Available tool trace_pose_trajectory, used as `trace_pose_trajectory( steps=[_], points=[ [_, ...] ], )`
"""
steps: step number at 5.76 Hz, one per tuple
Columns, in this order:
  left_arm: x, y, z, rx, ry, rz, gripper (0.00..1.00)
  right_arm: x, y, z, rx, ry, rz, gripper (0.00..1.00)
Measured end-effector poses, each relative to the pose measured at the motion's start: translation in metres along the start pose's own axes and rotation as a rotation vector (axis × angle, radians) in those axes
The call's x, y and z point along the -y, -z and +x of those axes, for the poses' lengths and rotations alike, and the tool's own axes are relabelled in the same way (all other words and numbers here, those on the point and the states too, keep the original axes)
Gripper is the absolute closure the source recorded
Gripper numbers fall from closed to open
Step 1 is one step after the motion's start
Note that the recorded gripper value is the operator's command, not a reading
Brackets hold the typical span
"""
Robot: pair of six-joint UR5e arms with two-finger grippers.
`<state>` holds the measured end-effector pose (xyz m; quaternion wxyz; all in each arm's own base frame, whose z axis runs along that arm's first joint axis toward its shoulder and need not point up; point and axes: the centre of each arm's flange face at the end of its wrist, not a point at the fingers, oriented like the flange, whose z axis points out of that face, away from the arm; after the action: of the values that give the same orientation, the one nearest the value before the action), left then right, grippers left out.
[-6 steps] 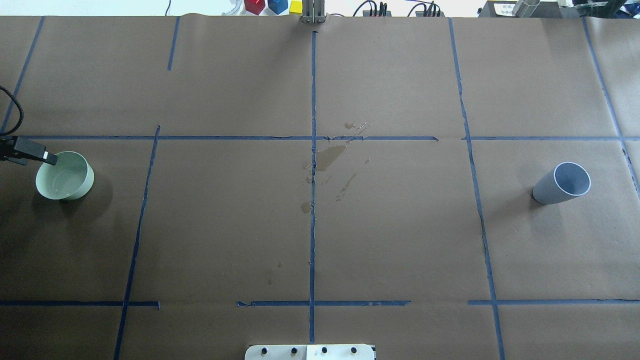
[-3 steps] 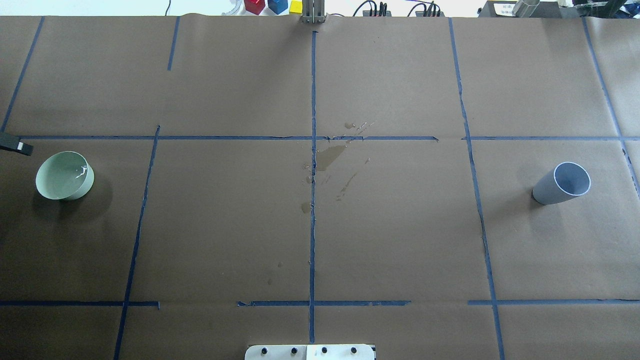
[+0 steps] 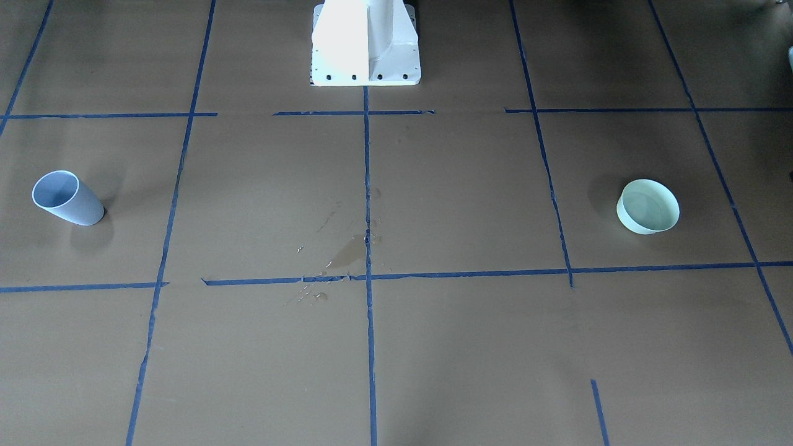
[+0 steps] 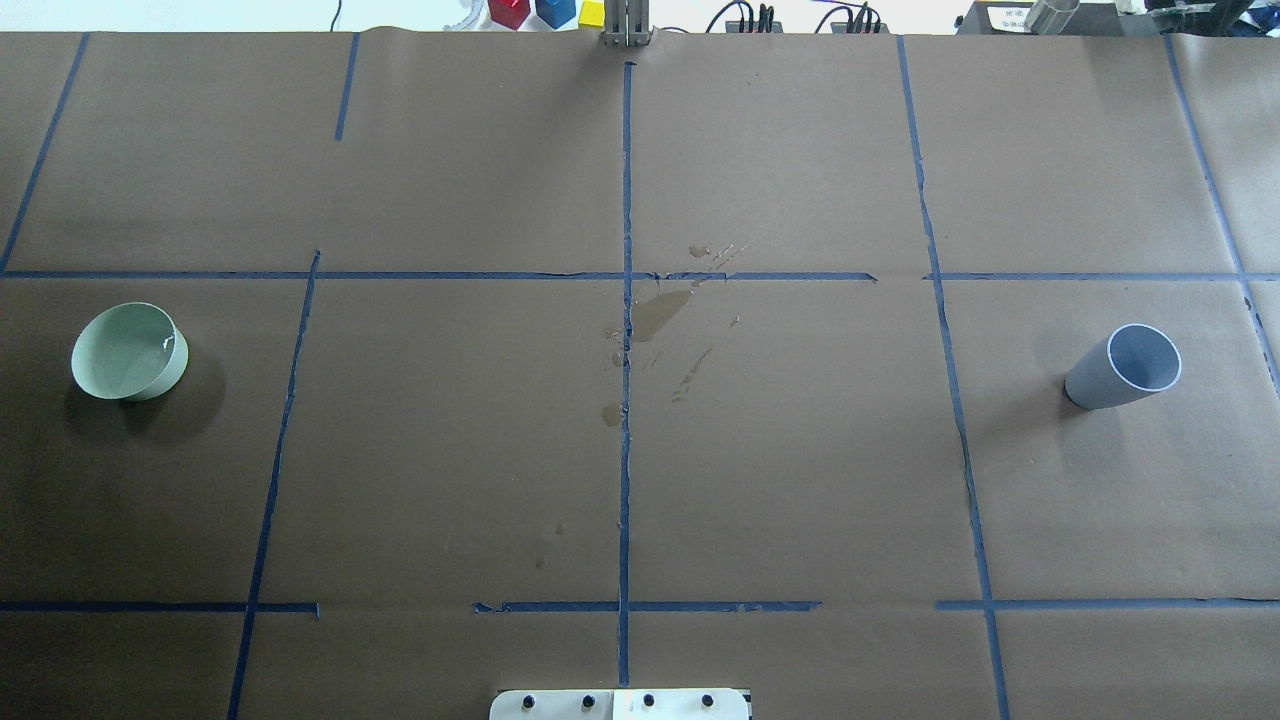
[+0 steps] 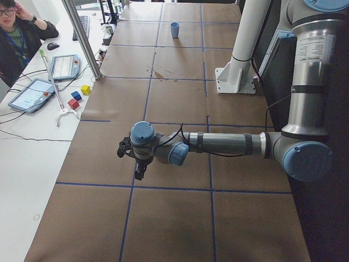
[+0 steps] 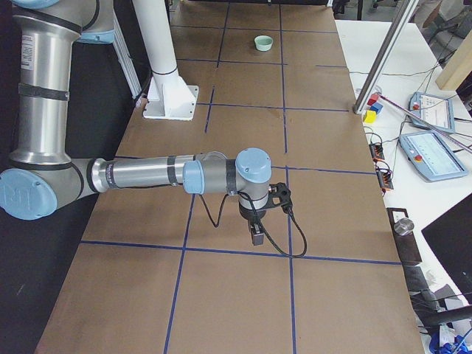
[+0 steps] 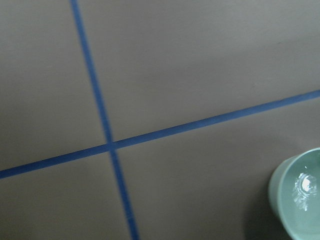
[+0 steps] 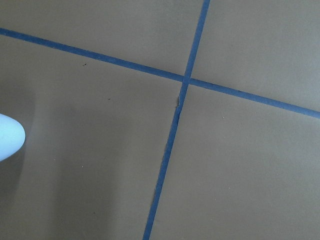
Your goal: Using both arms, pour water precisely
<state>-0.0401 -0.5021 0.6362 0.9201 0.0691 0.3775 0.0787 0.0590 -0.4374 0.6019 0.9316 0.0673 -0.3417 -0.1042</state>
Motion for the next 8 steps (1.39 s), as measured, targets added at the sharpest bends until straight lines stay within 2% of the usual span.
trace_pose_trajectory(
  steps=[2,4,8],
  points=[
    [-0.032,0.034,-0.031,-0.008,0.05,-0.071,0.0,0.002,0.001,-0.001,0.002,-0.003,-0.002,0.0],
    [-0.072,0.027,-0.042,-0.024,0.111,-0.121,0.0,-0.002,-0.004,0.003,0.0,-0.016,-0.014,0.0],
    [-0.097,0.027,-0.036,-0.033,0.11,-0.12,0.0,-0.01,-0.025,0.02,0.008,-0.057,-0.052,0.0]
  ],
)
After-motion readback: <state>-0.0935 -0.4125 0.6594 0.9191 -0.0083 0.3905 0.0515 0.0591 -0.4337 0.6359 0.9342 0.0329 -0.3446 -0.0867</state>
